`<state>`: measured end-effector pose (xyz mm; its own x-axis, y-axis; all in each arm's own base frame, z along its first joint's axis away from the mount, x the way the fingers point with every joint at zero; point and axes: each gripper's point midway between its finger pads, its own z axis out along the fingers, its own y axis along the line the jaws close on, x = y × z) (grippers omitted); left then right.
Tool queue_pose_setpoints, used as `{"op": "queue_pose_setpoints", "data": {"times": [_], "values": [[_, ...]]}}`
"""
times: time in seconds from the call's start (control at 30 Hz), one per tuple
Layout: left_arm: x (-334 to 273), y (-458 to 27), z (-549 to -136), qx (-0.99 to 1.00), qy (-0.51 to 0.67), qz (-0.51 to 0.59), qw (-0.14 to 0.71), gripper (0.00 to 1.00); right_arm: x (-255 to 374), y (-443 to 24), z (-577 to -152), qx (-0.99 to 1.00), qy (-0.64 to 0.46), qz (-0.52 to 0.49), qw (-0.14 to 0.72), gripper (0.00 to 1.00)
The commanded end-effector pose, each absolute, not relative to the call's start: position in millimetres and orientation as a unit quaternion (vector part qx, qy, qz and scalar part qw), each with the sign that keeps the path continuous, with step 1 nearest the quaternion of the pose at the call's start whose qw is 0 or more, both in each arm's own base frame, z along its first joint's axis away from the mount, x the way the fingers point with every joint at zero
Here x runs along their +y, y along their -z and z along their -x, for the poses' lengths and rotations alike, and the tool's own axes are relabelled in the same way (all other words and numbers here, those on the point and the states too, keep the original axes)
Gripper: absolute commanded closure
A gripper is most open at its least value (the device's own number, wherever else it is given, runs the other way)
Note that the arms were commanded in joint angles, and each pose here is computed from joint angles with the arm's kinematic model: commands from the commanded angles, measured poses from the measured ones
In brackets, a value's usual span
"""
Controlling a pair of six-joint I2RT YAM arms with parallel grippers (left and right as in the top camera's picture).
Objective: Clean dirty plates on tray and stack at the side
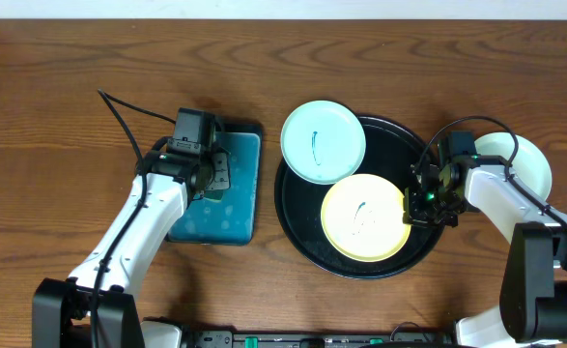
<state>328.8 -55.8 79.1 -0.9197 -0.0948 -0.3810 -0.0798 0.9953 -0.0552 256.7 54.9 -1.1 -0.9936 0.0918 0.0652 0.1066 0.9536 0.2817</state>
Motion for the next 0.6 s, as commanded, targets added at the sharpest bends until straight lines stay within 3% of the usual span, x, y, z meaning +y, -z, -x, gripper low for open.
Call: {"op": "queue_pose_setpoints", "data": {"times": [0.0, 0.57], "values": [[-53.8, -78.8, -329.9, 0.98, 0.012, 0.048, 0.195, 0.93, 51.4, 14.7, -242.7, -0.991, 0.117, 0.047, 0.053, 0.99], [-52.8, -74.2, -317.8, 0.981, 0.015, 0.098, 0.169, 0.93, 51.5, 14.3, -238.6, -0.99, 0.117, 0.048, 0.061, 0.99]]}}
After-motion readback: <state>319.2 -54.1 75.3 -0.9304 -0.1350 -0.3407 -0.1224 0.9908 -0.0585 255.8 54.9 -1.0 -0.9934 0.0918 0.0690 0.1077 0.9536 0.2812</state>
